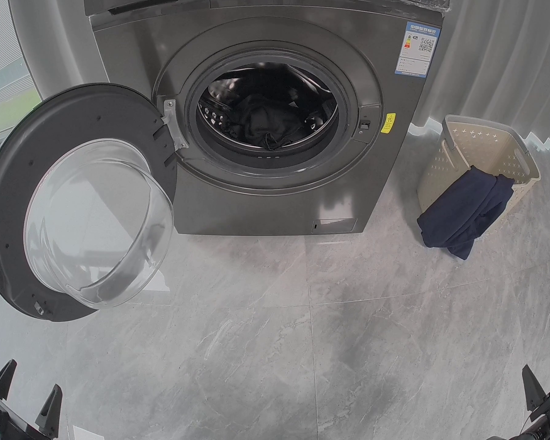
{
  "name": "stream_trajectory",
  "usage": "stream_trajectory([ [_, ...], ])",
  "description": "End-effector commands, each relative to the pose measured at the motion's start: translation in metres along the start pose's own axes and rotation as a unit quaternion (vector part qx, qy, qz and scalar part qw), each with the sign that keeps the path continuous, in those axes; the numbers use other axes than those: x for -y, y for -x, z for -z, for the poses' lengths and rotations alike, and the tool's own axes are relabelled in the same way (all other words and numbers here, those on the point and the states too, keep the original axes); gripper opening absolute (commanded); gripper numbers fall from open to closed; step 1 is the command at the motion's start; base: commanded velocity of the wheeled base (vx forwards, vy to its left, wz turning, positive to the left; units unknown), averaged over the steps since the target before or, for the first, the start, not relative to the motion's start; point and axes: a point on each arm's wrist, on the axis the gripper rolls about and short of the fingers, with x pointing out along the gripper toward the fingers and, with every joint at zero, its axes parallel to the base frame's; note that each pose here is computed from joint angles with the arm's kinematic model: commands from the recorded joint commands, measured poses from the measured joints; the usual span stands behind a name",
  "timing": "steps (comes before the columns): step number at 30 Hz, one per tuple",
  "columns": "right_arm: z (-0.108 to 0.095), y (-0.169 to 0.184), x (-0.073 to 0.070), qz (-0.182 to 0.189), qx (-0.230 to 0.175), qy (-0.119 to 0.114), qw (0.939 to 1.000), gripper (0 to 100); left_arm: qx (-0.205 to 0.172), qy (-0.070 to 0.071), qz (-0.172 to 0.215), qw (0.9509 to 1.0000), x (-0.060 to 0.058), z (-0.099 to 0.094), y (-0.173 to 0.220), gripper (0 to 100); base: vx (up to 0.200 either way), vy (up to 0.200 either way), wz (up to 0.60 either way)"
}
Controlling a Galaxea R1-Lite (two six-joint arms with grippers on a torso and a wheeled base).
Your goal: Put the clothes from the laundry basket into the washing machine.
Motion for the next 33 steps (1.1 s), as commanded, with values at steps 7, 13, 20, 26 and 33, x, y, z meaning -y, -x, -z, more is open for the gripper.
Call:
stream_trajectory([
  [7, 0.0086, 0.0053, -0.0011, 0.005, 0.027, 0.015, 0.9995, 100, 0.008, -0.007, -0.047, 0.9988, 0.0004, 0.0134, 0.0068, 100, 0.0, 0.0, 0.0],
  [13, 0.0081, 0.0053, -0.0012, 0.004, 0.029, 0.014, 0.9995, 100, 0.009, -0.006, -0.04, 0.9992, 0.0007, 0.0131, 0.0067, 100, 0.0, 0.0, 0.0],
  [20, 0.0081, 0.0053, -0.0011, 0.004, 0.029, 0.013, 0.9995, 100, 0.009, -0.001, -0.039, 0.9992, 0.0007, 0.0129, 0.0066, 100, 0.0, -0.171, 0.0],
  [26, 0.0081, 0.0053, -0.0011, 0.004, 0.029, 0.013, 0.9995, 100, 0.01, -0.005, -0.04, 0.9991, 0.0006, 0.013, 0.0067, 100, 0.0, -0.2, 0.0],
  [33, 0.0079, 0.0053, -0.0011, 0.003, 0.03, 0.004, 0.9995, 100, 0.009, -0.001, -0.04, 0.9991, 0.0007, 0.0129, 0.0066, 100, 0.0, -0.2, 0.0],
])
